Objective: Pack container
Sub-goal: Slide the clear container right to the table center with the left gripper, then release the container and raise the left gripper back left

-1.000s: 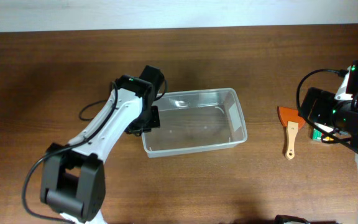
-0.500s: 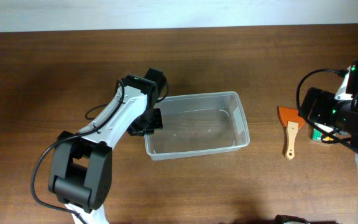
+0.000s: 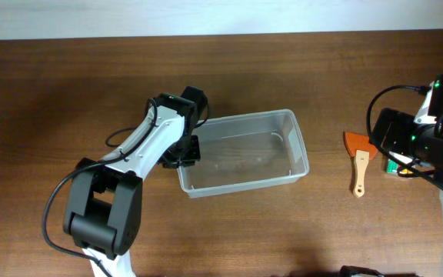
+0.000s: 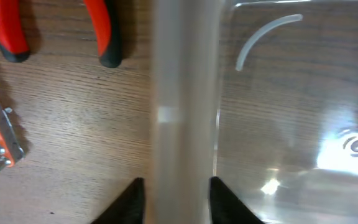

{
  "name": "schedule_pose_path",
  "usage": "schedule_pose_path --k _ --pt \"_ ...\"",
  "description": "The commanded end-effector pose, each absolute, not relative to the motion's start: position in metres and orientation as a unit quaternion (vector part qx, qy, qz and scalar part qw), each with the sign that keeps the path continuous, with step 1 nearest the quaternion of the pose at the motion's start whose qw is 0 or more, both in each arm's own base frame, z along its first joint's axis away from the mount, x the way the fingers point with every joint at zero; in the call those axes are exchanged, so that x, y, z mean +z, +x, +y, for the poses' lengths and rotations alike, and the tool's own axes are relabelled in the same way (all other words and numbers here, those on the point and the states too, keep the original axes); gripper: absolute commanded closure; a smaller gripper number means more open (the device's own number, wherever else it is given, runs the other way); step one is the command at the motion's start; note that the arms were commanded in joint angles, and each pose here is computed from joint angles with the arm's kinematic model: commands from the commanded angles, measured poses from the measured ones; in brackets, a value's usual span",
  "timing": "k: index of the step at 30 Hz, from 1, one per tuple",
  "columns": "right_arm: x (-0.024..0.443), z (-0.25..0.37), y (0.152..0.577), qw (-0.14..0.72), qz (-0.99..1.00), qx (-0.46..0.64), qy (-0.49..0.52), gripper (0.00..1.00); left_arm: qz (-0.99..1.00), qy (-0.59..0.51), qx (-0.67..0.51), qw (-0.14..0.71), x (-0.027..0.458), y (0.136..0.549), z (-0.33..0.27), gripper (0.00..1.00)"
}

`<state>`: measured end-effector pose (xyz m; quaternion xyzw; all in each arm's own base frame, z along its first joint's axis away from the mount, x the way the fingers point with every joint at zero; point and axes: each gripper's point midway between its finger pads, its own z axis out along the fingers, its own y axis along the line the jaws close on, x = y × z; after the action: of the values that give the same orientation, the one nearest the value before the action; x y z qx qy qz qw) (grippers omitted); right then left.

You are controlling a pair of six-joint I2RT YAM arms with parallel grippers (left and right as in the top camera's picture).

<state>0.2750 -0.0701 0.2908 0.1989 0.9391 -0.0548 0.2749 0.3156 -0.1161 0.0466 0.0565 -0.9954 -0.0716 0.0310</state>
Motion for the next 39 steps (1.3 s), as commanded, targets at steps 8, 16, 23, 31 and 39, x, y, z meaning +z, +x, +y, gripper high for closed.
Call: schedule_pose_path --k 8,16,23,31,39 --pt "0.298 -0.071 0.275 0.286 0.935 -0.054 0.204 0.01 -0.994 0.034 -0.087 0.065 0.033 0.304 -0.11 0.54" --pt "0.298 -0.071 0.275 0.286 0.935 -0.054 0.204 0.02 -0.994 0.031 -0.089 0.055 0.036 0.31 -0.11 0.54" --pt "0.298 -0.071 0.275 0.286 0.935 -0.054 0.204 0.01 -0.994 0.015 -0.102 0.031 0.045 0.323 -0.107 0.54" --pt "0.298 -0.071 0.275 0.285 0.935 -0.054 0.204 0.01 -0.994 -0.015 -0.105 -0.016 0.066 0.351 -0.11 0.52" --pt "0.298 -0.071 0.275 0.285 0.935 -0.054 0.204 0.01 -0.992 -0.015 -0.111 -0.05 0.082 0.37 -0.109 0.43"
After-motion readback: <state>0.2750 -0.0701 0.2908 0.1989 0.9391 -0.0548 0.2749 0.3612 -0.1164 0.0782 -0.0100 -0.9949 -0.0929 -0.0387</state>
